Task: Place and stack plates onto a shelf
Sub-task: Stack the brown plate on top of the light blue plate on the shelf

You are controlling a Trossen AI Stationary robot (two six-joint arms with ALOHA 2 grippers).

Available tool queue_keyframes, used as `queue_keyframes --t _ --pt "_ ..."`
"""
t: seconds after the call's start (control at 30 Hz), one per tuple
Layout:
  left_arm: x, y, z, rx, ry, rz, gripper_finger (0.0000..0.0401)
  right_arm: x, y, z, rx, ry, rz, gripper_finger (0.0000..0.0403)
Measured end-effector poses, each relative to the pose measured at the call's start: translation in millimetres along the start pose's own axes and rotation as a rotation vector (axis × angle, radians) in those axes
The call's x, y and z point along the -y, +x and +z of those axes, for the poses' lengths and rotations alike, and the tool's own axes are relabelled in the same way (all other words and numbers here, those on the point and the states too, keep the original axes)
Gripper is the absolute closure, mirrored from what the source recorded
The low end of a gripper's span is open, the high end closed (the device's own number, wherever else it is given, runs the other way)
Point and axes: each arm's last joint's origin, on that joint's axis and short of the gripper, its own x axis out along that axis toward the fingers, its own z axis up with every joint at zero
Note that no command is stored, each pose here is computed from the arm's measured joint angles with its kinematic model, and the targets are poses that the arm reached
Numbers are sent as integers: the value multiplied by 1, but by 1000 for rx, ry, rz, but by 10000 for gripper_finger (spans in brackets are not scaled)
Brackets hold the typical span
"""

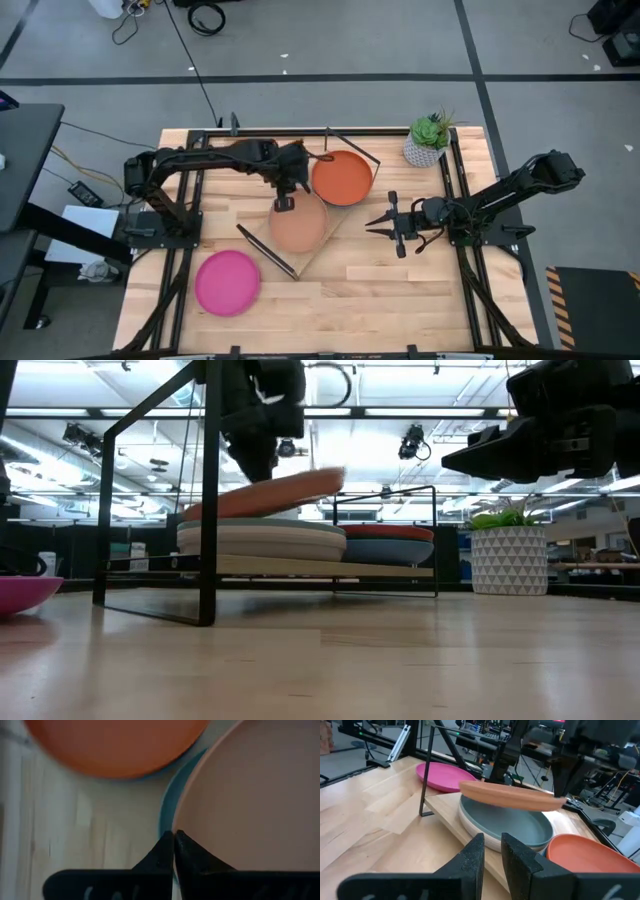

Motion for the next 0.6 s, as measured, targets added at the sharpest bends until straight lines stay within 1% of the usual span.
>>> queue_keyframes --t 0.07,0.17,0.3,0.37,0.47,0.6 --pt "-7 3 -3 -28 -22 3 393 0 0 0 0 1 0 332" --pt "-14 10 -4 -34 -44 -20 393 0 0 0 0 3 0 332" --pt "-14 21 -4 -62 -43 -47 392 0 0 -1 -2 0 1 332" --pt "-10 27 -4 -78 -40 -92 387 0 0 -1 -3 -1 1 332" --pt "-7 32 -3 -83 -32 -110 364 0 0 -1 -5 -2 2 332" --pt "-8 33 -3 -88 -36 -85 313 0 0 -1 -5 -3 2 332"
